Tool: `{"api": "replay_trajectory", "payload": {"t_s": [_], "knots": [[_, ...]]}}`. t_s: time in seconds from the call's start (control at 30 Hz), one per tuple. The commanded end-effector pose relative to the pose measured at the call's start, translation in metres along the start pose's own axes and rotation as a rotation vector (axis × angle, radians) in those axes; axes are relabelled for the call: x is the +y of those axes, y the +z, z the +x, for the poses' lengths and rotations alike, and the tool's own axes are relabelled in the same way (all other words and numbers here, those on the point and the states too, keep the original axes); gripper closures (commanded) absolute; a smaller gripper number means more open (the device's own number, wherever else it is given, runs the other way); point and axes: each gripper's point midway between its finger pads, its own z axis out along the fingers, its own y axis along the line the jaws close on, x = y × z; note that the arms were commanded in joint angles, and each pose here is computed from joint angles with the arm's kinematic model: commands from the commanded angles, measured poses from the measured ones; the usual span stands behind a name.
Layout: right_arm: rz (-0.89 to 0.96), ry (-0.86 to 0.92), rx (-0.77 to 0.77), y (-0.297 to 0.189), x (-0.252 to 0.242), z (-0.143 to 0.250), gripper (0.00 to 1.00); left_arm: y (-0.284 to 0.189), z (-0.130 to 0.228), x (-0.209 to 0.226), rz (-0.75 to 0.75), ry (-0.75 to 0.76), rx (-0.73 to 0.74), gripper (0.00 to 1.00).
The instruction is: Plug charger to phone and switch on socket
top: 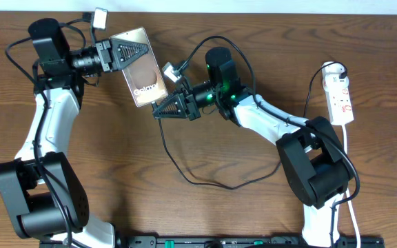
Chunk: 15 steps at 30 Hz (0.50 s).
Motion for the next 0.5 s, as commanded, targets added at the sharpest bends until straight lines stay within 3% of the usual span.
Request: {"api": "replay_trajectory", "payload": {"t_s": [0.0, 0.47], "knots": [[0.082, 0.028, -0.070, 0.0003, -0.0112, -0.0189, 0.99, 0.0049, 0.0070, -0.0154, 0.055, 0.017, 0.048, 0.93], [0.104, 0.013, -0.094, -0.0029, -0.0142, -0.0249, 0.99, 0.0049, 0.0096, -0.0135, 0.054, -0.022, 0.051, 0.93]]}}
